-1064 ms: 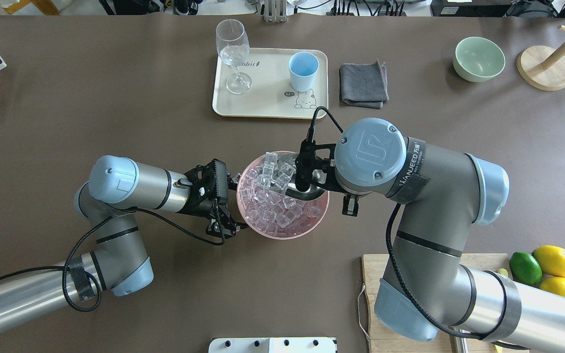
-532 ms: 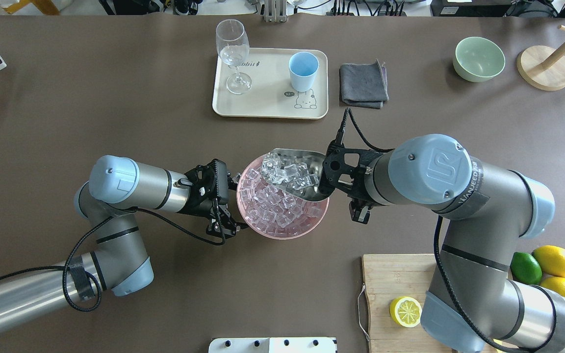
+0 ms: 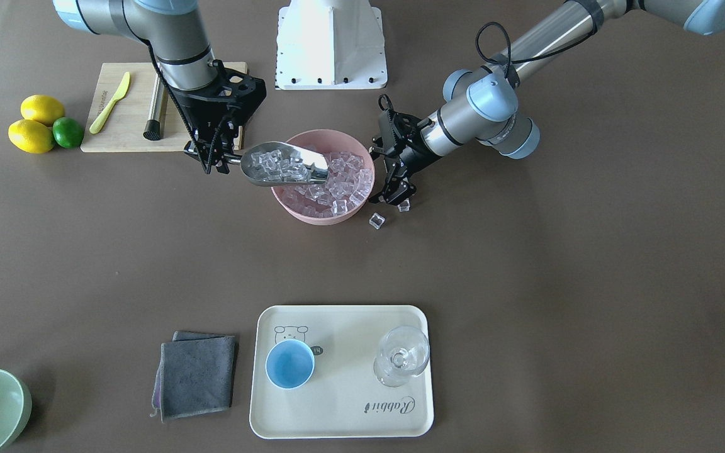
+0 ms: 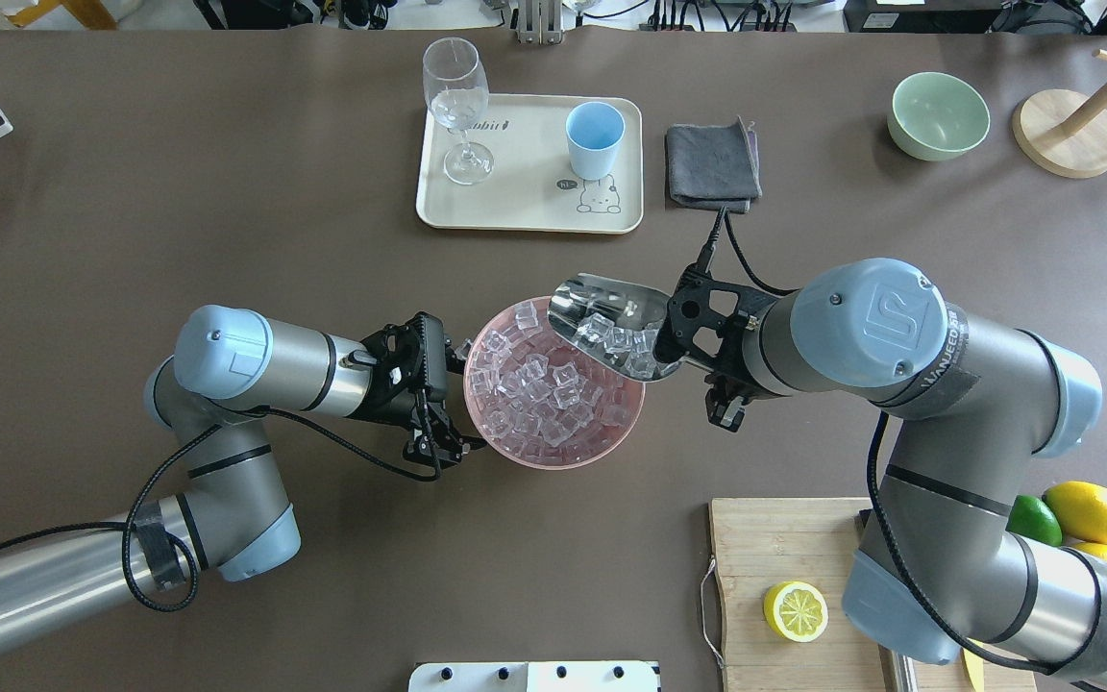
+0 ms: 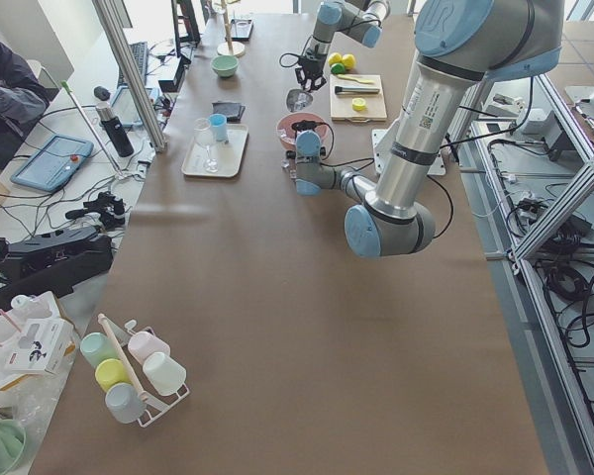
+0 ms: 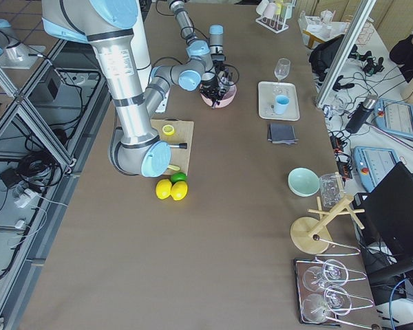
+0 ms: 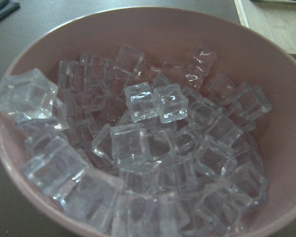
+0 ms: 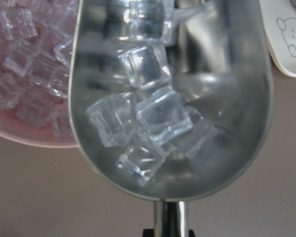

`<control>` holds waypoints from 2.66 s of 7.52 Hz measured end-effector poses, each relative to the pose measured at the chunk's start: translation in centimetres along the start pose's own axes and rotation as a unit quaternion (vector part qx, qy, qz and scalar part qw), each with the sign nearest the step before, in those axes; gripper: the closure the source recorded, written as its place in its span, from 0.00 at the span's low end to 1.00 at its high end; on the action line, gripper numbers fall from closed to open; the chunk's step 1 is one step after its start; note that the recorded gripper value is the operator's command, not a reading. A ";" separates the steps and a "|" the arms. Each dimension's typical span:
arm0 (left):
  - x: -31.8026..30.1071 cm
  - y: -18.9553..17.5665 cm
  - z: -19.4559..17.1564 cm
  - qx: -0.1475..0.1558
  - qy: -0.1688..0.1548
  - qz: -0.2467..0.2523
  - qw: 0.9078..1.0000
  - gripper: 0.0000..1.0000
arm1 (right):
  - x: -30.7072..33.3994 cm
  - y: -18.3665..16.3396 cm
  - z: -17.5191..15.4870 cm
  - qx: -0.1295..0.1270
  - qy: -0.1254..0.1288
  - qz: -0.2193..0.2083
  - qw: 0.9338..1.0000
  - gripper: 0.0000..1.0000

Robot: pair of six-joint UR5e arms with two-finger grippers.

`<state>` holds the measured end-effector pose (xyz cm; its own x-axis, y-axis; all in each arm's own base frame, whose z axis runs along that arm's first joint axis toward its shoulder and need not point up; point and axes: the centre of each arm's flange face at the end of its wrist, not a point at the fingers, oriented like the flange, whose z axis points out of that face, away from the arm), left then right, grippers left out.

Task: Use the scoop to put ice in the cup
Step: 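Lift the ice-filled scoop toward the blue cup with the right gripper, then tip the scoop into the blue cup with the right gripper while the left gripper withdraws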

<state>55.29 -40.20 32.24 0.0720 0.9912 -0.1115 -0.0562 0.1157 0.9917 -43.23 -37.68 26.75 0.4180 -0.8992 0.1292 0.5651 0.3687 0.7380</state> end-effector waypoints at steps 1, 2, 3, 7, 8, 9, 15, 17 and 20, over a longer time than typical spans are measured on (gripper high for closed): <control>0.0 0.0 0.0 0.000 0.000 0.000 1.000 0.02 | 1.2 0.6 1.2 -0.022 -0.014 0.022 0.999 1.00; 0.0 0.0 0.0 0.000 0.000 0.000 1.000 0.02 | 3.2 1.2 1.6 -0.040 -0.031 0.048 0.998 1.00; 0.0 0.0 0.0 0.000 0.000 0.000 1.000 0.02 | 6.2 2.0 1.2 -0.055 -0.048 0.079 0.994 1.00; -0.3 0.0 -0.1 -0.005 -0.003 -0.002 1.000 0.02 | 17.5 -0.5 0.7 -0.118 -0.102 0.199 0.968 1.00; -0.6 0.1 -0.3 -0.006 -0.005 -0.004 1.000 0.02 | 19.0 -2.4 0.7 -0.150 -0.108 0.223 0.957 1.00; -1.1 0.2 -0.6 -0.009 -0.009 -0.006 1.000 0.02 | 20.6 -4.7 -0.3 -0.182 -0.110 0.243 0.946 1.00; -4.1 -0.9 -4.2 -0.049 -0.043 -0.028 0.997 0.02 | 26.8 -13.6 -0.7 -0.294 -0.130 0.241 0.916 1.00; -5.5 -1.0 -6.2 -0.072 -0.061 -0.042 0.995 0.02 | 27.6 -15.1 0.1 -0.310 -0.134 0.236 0.911 1.00; -7.4 -0.7 -10.1 -0.129 -0.094 -0.079 0.984 0.02 | 28.6 -17.5 0.9 -0.330 -0.150 0.216 0.907 1.00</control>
<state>44.77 -46.96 31.75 0.2816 0.9326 -0.2255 -0.2779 0.3043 0.9112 -41.76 -70.03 18.11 0.5449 -0.6242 0.5599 0.7386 0.6734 0.0321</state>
